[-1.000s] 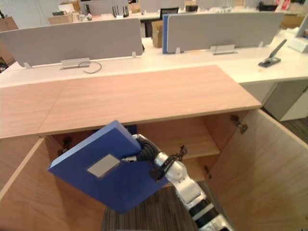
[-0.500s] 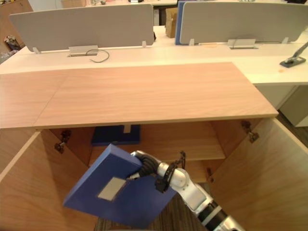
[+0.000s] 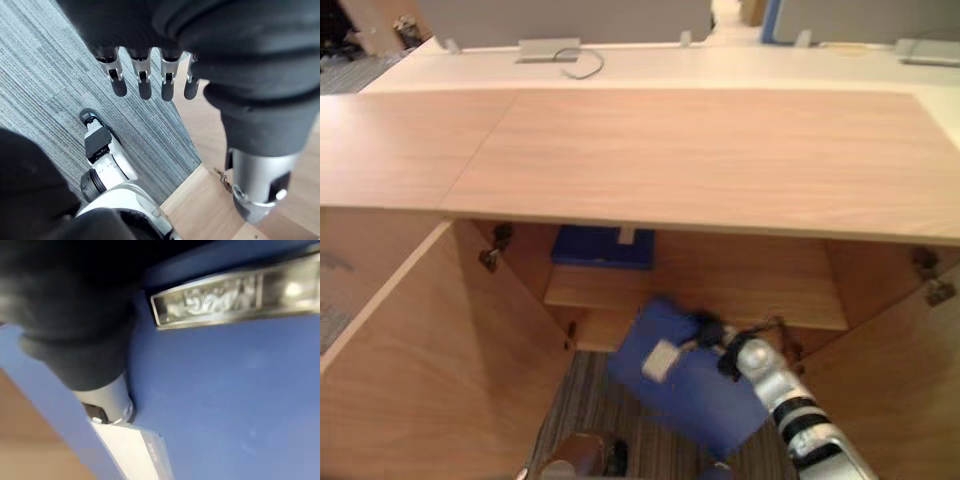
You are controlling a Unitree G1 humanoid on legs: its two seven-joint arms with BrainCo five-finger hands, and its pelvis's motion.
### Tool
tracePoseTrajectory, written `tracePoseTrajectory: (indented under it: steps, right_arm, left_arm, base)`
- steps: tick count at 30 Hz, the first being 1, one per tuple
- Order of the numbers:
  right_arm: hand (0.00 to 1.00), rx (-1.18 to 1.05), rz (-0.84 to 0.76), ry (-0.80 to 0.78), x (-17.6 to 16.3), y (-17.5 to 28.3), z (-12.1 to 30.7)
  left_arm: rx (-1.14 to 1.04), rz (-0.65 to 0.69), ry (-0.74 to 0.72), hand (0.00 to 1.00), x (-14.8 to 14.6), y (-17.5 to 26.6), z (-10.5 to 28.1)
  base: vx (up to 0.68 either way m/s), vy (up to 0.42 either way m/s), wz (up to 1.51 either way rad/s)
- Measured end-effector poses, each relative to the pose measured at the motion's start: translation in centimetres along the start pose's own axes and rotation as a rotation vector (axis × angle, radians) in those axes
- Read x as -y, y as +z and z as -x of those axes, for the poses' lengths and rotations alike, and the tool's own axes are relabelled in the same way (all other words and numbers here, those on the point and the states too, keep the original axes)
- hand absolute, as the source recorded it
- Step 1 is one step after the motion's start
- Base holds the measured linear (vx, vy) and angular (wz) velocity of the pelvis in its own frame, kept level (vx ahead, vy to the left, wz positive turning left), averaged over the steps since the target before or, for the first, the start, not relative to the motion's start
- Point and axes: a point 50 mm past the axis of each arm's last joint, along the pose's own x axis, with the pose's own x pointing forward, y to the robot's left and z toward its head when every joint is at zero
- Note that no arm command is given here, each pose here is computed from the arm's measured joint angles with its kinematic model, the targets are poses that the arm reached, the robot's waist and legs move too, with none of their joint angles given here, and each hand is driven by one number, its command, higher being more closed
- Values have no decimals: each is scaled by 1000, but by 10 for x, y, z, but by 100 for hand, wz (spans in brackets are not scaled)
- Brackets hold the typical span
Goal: Walk over to the cabinet, pick up the folder, carry it to the office cabinet, place the folder inside the office cabinet, then close the office cabinet door
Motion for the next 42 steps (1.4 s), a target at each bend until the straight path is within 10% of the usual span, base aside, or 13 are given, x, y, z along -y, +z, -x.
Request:
tracePoseTrajectory:
  steps: [15,30,41,42]
  right_arm:
    - [100,482,-1448,-449,61,68,-3]
    - [100,1020,-1938,-884,194,110,73]
    - [100,1220,-2149,-825,231,149,107]
    - [0,1251,-2164,-833,233,149,113]
  left_arm:
    - [18,139,20,0,14,-4,3]
    - [69,95,21,0,39,12,0]
    - [80,131,56,0,49,17,-1]
    - [75,147,64,0,49,16,-1]
  base:
    - [-112,15,10]
    - [3,-30,19]
    - [-1,-65,2]
    - [-13,-59,4]
